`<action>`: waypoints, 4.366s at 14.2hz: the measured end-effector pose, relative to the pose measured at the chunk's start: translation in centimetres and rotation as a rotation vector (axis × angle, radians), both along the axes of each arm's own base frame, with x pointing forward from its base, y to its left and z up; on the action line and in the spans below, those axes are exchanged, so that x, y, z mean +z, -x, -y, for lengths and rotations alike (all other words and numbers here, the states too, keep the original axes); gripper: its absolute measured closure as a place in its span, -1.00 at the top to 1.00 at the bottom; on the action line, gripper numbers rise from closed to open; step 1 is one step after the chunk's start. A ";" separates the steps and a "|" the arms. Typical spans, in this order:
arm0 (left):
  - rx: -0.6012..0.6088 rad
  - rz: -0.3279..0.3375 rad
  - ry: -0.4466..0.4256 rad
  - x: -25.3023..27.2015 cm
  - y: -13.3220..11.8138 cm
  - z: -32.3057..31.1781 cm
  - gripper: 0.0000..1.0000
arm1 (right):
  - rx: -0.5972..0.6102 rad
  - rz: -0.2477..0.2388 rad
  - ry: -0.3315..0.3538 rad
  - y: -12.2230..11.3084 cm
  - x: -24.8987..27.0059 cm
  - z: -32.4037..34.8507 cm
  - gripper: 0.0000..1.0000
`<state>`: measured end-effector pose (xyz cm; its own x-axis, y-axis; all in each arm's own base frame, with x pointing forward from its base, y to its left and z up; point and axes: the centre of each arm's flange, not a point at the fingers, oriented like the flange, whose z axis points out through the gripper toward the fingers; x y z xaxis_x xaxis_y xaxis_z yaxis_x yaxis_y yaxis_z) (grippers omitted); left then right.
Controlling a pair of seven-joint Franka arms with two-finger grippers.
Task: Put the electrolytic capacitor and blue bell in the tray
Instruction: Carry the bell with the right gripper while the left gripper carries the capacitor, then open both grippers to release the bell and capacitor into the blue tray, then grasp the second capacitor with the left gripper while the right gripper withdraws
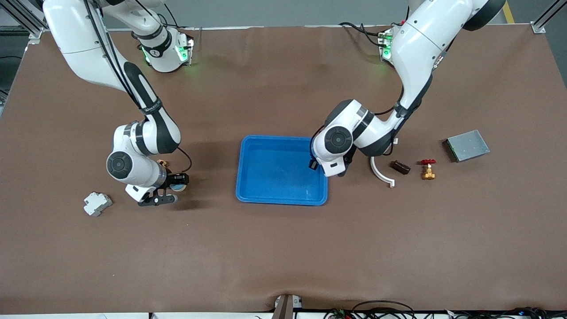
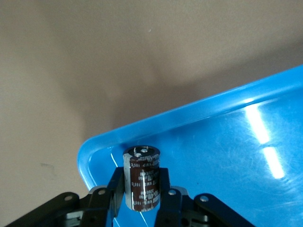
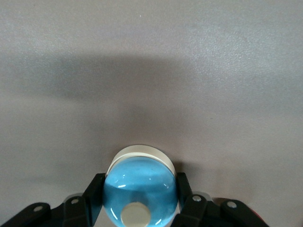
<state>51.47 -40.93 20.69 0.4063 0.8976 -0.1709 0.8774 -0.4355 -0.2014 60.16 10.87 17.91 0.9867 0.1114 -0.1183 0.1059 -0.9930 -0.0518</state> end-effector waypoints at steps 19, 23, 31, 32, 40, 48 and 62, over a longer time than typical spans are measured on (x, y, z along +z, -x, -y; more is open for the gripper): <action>0.058 0.107 -0.013 11.7 -6.4 -5.7 1.00 | -0.359 -0.014 0.011 5.5 10.2 -26.7 0.30; -0.034 0.059 -0.085 15.1 -7.6 -12.9 1.00 | -0.355 -0.018 0.017 5.9 7.0 -27.5 0.30; -0.080 0.017 -0.166 11.5 -8.3 -28.4 1.00 | -0.335 -0.024 0.026 6.8 4.5 -28.8 0.30; -0.067 0.026 -0.158 10.5 -8.2 -29.4 1.00 | -0.333 -0.025 0.027 6.9 4.3 -28.9 0.30; -0.031 0.116 -0.098 2.5 -5.9 -32.6 0.85 | -0.313 -0.028 0.031 7.6 3.5 -30.1 0.30; -0.049 0.097 -0.068 -1.9 -4.6 -32.0 0.43 | -0.304 -0.026 0.030 7.9 2.1 -30.7 0.30; -0.073 0.107 -0.097 -0.5 -4.7 -32.2 -0.41 | -0.205 -0.073 0.061 6.5 6.6 -29.1 1.00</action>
